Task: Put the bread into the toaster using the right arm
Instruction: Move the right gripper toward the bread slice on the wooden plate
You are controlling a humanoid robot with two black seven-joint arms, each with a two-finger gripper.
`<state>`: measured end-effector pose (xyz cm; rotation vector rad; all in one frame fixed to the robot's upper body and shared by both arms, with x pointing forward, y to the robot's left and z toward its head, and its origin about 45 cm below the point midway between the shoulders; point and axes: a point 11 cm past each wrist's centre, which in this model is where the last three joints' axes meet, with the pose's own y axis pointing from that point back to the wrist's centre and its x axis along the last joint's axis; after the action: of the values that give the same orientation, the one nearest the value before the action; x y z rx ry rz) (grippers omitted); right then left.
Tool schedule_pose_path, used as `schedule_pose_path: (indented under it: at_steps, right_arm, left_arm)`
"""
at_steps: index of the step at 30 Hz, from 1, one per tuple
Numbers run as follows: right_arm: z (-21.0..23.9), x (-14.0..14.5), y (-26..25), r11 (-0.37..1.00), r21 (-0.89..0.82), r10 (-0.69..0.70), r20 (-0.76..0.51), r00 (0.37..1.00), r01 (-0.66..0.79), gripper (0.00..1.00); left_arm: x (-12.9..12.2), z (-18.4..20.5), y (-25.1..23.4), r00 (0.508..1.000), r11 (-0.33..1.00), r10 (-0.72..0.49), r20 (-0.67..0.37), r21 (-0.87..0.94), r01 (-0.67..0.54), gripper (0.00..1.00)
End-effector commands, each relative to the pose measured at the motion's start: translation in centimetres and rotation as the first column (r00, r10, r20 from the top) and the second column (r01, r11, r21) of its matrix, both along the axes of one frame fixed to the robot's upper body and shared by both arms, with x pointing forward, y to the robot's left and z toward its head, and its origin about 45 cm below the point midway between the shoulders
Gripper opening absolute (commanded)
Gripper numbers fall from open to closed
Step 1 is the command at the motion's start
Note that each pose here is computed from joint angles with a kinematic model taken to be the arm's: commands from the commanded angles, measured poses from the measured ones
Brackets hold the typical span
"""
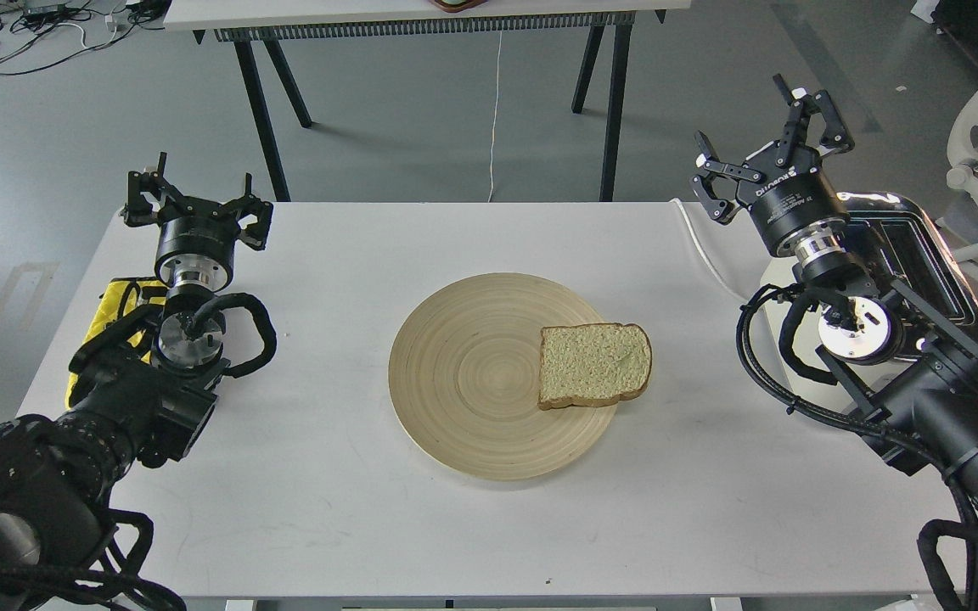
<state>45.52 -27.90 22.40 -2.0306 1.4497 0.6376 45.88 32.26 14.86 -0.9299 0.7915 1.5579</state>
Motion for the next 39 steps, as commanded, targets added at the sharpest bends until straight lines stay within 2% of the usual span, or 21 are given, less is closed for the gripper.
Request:
schedule_pose_path:
  at_steps: [1, 6, 9, 14, 17, 23, 29, 39]
  right_arm:
    - [0.0, 0.0, 0.1, 1.000, -0.020, 0.008, 0.000, 1.000, -0.008, 0.96]
    - [-0.4, 0.0, 0.9, 0.996, -0.088, 0.032, -0.012, 0.999, -0.033, 0.96]
    - [-0.6, 0.2, 2.6, 0.959, -0.269, 0.093, -0.017, 0.996, -0.094, 0.96]
    - [-2.1, -0.4, 4.3, 0.713, -0.689, 0.162, -0.016, 0.987, -0.129, 0.96]
    - [-2.0, -0.5, 3.7, 0.580, -0.812, 0.148, 0.020, 0.989, -0.070, 0.96]
    - [-3.5, -1.5, 3.7, 0.440, -0.897, 0.070, 0.064, 0.995, 0.027, 0.96]
    - [-9.0, -5.6, 3.5, 0.266, -0.964, 0.014, 0.037, 0.999, 0.032, 0.96]
    - [-14.1, -10.0, 3.3, 0.247, -0.965, 0.011, -0.085, 0.996, -0.085, 0.96]
  left_arm:
    - [0.0, 0.1, 0.0, 1.000, 1.000, 0.001, 0.002, 0.000, -0.001, 1.00]
    - [0.0, 0.0, 0.0, 1.000, 1.000, 0.001, 0.001, 0.000, -0.001, 1.00]
    - [0.0, 0.0, 0.0, 1.000, 1.000, 0.001, 0.001, 0.000, -0.001, 1.00]
    - [0.0, 0.0, 0.0, 1.000, 1.000, 0.001, 0.001, 0.000, -0.001, 1.00]
    - [0.0, 0.0, 0.0, 1.000, 1.000, 0.001, 0.001, 0.000, -0.001, 1.00]
    - [0.0, 0.0, 0.0, 1.000, 1.000, 0.001, 0.001, 0.000, -0.001, 1.00]
    - [0.0, 0.0, 0.0, 1.000, 1.000, 0.001, 0.001, 0.000, -0.001, 1.00]
    - [0.0, 0.0, 0.0, 1.000, 1.000, 0.001, 0.001, 0.000, -0.001, 1.00]
